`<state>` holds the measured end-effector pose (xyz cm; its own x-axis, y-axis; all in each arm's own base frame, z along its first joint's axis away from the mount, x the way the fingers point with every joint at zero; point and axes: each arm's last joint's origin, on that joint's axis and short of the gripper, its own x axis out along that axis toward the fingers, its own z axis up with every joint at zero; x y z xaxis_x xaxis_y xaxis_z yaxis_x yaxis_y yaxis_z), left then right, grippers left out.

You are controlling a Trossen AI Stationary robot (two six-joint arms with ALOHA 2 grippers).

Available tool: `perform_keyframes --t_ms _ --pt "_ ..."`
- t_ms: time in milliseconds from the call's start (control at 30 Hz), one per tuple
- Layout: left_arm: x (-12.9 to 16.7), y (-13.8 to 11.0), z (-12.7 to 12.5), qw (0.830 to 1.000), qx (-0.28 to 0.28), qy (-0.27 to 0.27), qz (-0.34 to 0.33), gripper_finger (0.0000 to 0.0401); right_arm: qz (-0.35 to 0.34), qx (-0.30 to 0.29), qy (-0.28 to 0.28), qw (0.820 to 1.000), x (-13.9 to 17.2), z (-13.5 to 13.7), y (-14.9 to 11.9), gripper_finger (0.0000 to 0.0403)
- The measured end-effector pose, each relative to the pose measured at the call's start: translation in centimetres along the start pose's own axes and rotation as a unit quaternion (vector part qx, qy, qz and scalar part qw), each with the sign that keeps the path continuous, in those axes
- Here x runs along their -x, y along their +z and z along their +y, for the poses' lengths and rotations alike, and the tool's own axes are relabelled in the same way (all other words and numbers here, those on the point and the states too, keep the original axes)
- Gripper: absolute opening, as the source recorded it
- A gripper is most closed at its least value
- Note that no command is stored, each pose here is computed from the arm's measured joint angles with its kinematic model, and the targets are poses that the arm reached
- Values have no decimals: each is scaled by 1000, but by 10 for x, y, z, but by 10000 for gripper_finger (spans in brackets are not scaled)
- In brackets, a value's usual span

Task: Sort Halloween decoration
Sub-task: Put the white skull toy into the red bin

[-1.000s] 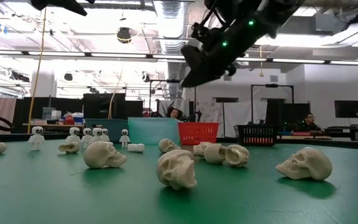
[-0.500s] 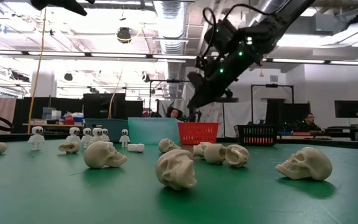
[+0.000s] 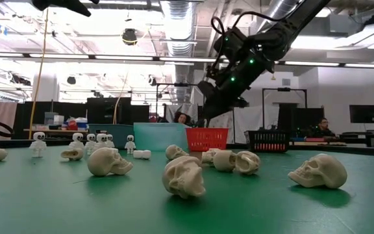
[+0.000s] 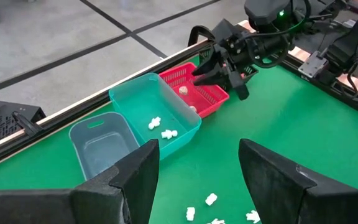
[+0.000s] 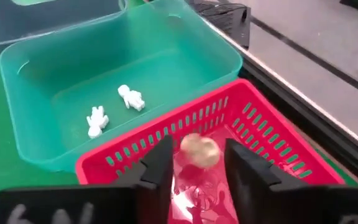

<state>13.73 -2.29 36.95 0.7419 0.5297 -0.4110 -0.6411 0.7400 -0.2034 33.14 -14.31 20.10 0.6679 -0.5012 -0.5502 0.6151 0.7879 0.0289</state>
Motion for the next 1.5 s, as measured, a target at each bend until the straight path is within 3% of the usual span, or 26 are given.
perform_keyframes --t_ms 167,333,500,667,900,1067,1333,1500 --pt "0 0 0 1000 0 0 0 210 13 8 117 993 6 18 -1 176" --pt "0 0 0 1000 0 0 0 210 30 50 238 969 19 60 -11 175" --pt "0 0 0 1000 0 0 0 210 29 111 294 949 40 106 -25 169" --pt "0 0 0 1000 0 0 0 210 14 154 284 946 57 137 -38 169" --pt "0 0 0 1000 0 0 0 210 5 182 278 943 67 158 -51 166" --pt "0 0 0 1000 0 0 1 210 2 188 293 937 54 178 -73 166" --pt "0 -1 0 1000 1 -2 5 210 28 174 237 955 33 191 -109 166" --pt "0 -2 1 1000 -1 2 9 210 40 164 227 959 25 191 -117 166"
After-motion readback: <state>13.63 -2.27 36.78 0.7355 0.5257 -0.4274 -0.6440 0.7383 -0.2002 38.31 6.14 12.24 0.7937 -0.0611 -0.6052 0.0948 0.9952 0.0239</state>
